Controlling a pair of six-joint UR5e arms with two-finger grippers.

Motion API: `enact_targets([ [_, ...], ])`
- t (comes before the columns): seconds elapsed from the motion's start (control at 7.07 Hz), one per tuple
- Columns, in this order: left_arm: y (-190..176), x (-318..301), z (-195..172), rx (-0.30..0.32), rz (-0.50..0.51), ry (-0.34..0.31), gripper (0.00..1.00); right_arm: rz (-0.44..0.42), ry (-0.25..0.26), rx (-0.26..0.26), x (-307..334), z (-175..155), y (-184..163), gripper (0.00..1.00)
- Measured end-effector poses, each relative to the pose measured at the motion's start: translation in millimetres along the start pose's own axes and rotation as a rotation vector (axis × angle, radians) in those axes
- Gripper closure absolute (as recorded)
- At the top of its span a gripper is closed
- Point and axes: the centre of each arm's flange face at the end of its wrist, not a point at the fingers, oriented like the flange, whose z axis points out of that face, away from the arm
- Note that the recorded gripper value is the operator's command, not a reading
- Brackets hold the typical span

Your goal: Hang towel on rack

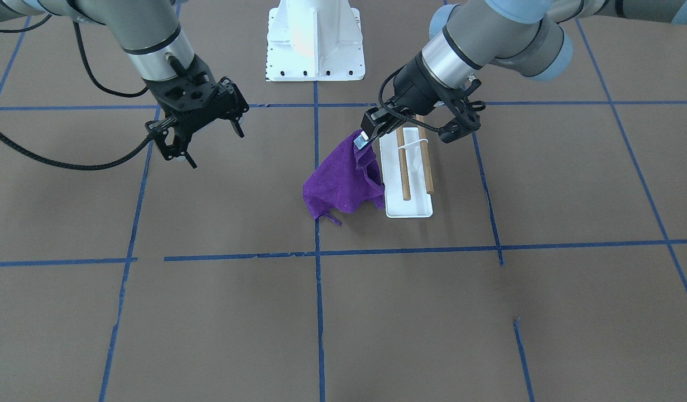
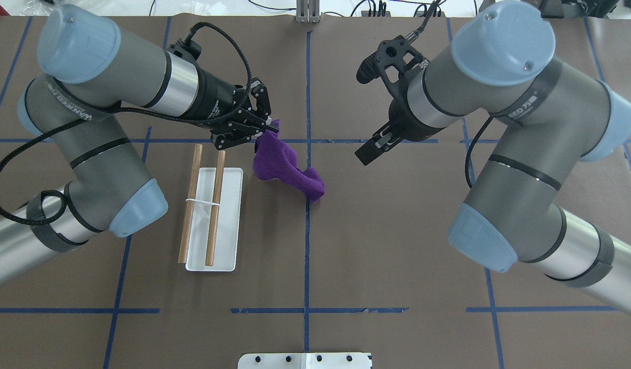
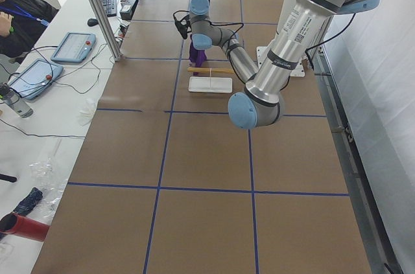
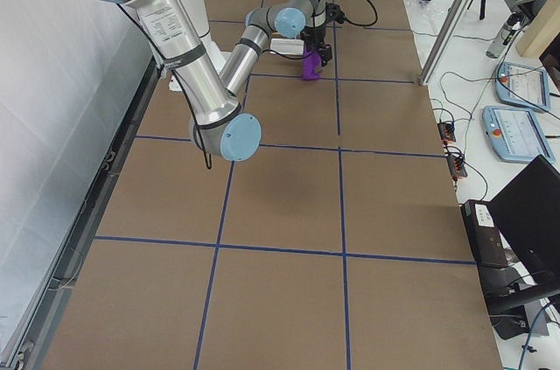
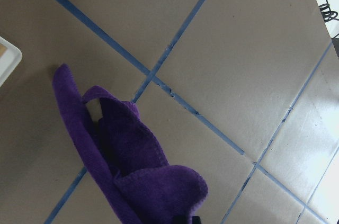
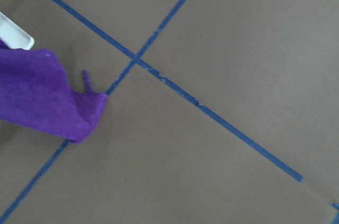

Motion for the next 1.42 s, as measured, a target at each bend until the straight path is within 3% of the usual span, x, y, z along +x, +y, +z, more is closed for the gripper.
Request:
enact_targets([
  [0.42, -32, -75, -16, 0.040, 0.171, -0.087, 1.00, -0.114, 0.111, -0.133, 140, 31, 15, 0.00],
  [0.85, -71, -144, -35, 0.077, 0.331, -0.186, 1.00, -0.228, 0.105, -0.216, 272, 23, 55, 0.00],
  [1.42, -112, -188, -44, 0.113, 0.431, -0.270, 1.00, -0.269, 0.104, -0.244, 326, 16, 78, 0.00],
])
